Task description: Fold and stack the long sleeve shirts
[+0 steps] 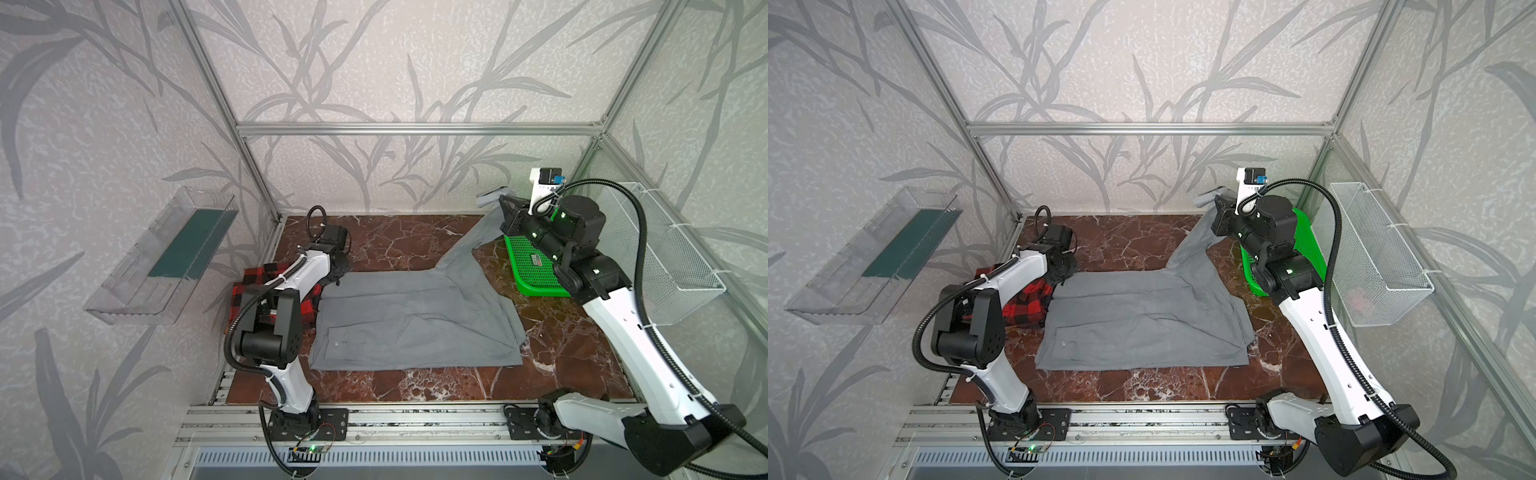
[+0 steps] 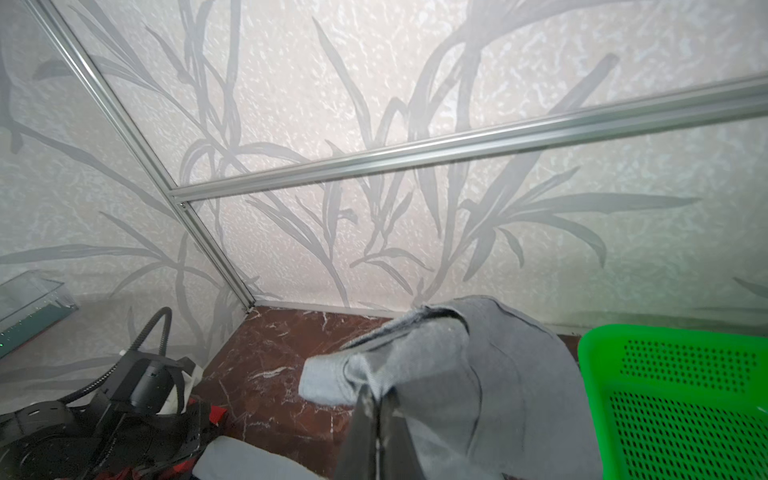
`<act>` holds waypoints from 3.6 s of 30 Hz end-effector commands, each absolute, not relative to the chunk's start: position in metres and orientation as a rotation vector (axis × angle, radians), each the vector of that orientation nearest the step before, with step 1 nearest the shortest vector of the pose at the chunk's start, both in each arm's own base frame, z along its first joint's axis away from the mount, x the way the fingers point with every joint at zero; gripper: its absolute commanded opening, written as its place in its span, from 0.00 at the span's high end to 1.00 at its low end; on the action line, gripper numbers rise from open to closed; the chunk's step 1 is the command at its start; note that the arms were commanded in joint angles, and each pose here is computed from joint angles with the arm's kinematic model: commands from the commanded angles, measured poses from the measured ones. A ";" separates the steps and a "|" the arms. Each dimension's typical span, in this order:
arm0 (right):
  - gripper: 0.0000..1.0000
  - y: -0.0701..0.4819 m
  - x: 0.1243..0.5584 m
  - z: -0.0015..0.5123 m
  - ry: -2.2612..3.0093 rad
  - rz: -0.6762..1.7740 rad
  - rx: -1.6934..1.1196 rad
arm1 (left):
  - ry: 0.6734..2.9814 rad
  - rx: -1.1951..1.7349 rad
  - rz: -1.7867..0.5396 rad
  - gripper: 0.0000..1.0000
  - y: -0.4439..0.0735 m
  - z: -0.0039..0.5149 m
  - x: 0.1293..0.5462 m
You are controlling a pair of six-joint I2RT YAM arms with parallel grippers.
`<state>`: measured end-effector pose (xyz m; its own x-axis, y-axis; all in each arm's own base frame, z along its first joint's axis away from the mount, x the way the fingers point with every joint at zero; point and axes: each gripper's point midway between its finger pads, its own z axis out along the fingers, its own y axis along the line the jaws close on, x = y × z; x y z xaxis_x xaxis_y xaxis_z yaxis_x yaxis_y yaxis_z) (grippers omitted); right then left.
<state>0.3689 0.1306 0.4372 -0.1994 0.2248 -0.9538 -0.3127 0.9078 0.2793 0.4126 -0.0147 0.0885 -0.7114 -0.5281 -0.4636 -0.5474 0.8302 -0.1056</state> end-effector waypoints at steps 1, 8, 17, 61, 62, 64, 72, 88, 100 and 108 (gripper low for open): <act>1.00 0.112 0.347 0.432 1.737 0.423 -0.008 | 2.403 -0.808 0.054 1.00 -0.011 0.110 0.410; 1.00 0.092 0.297 0.413 1.813 0.318 0.000 | 2.359 -0.760 0.058 1.00 -0.026 0.119 0.383; 1.00 0.070 0.235 0.382 1.923 0.247 -0.038 | 2.311 -0.805 0.046 1.00 -0.022 0.113 0.335; 1.00 0.066 0.156 0.259 2.322 0.343 -0.104 | 2.308 -0.869 -0.033 0.52 -0.014 0.081 0.236; 1.00 0.065 0.158 0.264 2.309 0.332 -0.109 | 2.295 -0.871 -0.032 0.51 -0.013 0.086 0.236; 1.00 0.065 0.161 0.273 2.287 0.319 -0.127 | 2.263 -0.869 -0.027 0.47 -0.009 0.096 0.237; 1.00 0.109 0.190 0.306 2.156 0.467 -0.267 | 2.223 -0.823 -0.018 0.26 -0.008 0.142 0.248; 1.00 0.287 0.236 0.326 1.955 0.650 -0.714 | 2.158 -0.579 -0.099 0.07 -0.018 0.196 0.256; 1.00 0.362 0.259 0.301 1.951 0.863 -0.743 | 2.135 -0.387 -0.107 0.04 -0.026 0.221 0.256; 1.00 0.403 0.261 0.265 2.015 0.925 -0.786 | 2.097 -0.277 0.044 0.01 -0.011 0.250 0.251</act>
